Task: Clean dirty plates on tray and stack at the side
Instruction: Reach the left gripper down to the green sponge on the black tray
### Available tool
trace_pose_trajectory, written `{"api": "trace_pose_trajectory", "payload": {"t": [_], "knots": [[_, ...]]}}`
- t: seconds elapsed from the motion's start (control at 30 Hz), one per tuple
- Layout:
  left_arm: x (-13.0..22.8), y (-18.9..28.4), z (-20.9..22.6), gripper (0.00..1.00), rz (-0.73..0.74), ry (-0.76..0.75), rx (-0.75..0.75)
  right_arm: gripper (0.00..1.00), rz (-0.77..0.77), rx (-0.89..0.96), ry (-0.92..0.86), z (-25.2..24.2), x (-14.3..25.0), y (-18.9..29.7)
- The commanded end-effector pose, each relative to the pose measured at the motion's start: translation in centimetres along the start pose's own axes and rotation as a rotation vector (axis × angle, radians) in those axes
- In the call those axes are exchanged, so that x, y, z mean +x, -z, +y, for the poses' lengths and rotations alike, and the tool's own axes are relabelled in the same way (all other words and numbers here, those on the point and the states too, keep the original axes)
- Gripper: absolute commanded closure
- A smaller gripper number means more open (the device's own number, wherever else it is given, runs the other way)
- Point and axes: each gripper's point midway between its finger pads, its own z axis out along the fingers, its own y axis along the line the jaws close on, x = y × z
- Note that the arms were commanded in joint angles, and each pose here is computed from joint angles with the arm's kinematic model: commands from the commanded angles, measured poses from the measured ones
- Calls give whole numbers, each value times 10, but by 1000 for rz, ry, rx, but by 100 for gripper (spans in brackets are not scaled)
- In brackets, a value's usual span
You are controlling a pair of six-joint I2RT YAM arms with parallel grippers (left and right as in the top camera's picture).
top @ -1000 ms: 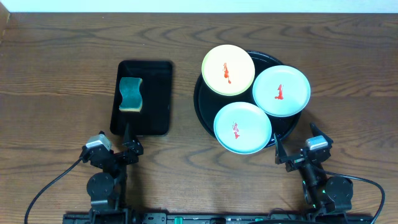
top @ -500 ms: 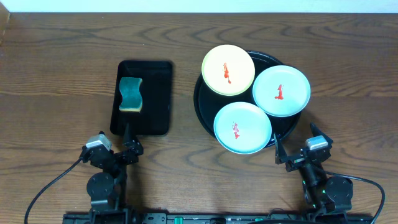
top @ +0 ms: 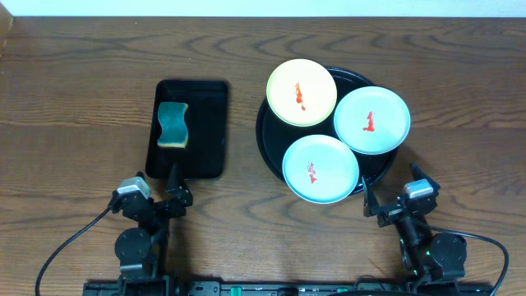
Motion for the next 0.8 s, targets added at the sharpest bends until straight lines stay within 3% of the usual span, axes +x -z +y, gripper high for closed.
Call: {"api": "trace_pose_trajectory", "payload": {"t": [0.0, 0.23, 0.5, 0.77], "knots": [[10, 1, -14, 13, 70, 35, 78, 1, 7, 5, 10, -1, 2, 0], [-41, 10, -18, 13, 123, -69, -24, 1, 7, 5, 10, -1, 2, 0], [-113, -2, -1, 13, 318, -143, -322, 1, 7, 5, 10, -1, 2, 0], [-117, -42, 10, 13, 496, -171, -430, 1, 7, 5, 10, -1, 2, 0]]}}
